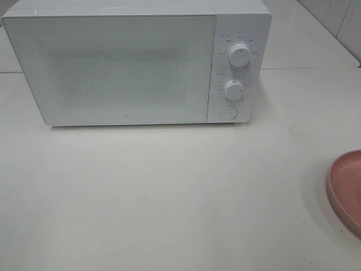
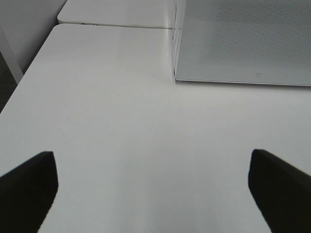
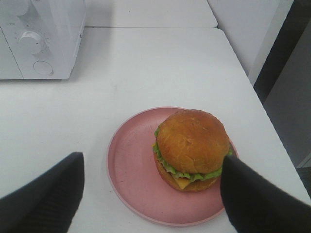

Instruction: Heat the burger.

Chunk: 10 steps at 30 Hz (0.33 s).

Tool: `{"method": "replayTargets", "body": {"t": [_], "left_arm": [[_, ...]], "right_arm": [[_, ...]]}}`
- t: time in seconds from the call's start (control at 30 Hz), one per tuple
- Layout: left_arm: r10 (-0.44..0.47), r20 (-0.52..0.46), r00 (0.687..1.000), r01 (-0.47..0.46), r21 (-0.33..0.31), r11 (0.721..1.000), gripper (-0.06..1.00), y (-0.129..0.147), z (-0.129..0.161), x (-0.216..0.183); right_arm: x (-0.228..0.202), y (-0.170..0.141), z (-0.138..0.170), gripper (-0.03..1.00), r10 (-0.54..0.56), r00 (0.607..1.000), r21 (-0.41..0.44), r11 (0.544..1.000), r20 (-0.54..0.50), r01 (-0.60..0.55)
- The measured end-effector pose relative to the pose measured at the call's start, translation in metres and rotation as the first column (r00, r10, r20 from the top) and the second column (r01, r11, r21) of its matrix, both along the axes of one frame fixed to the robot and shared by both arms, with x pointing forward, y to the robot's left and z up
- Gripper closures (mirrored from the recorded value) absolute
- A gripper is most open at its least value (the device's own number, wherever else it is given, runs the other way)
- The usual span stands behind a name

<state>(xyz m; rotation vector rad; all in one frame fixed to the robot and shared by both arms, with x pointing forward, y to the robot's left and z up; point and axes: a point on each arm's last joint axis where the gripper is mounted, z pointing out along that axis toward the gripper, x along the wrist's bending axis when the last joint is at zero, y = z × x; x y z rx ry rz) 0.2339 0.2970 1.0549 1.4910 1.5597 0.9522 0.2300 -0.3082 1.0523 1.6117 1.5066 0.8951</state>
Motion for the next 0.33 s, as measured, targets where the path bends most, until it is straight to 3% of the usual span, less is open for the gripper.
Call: {"method": "replayTargets", "body": {"t": [0.33], "left_arm": [[0.0, 0.0, 1.0, 0.0, 0.0, 1.0, -0.04, 0.0, 0.0, 0.0]], "right_arm": [[0.0, 0.0, 0.0, 0.22, 0.0, 1.0, 0.0, 1.0, 0.0, 0.0]]}}
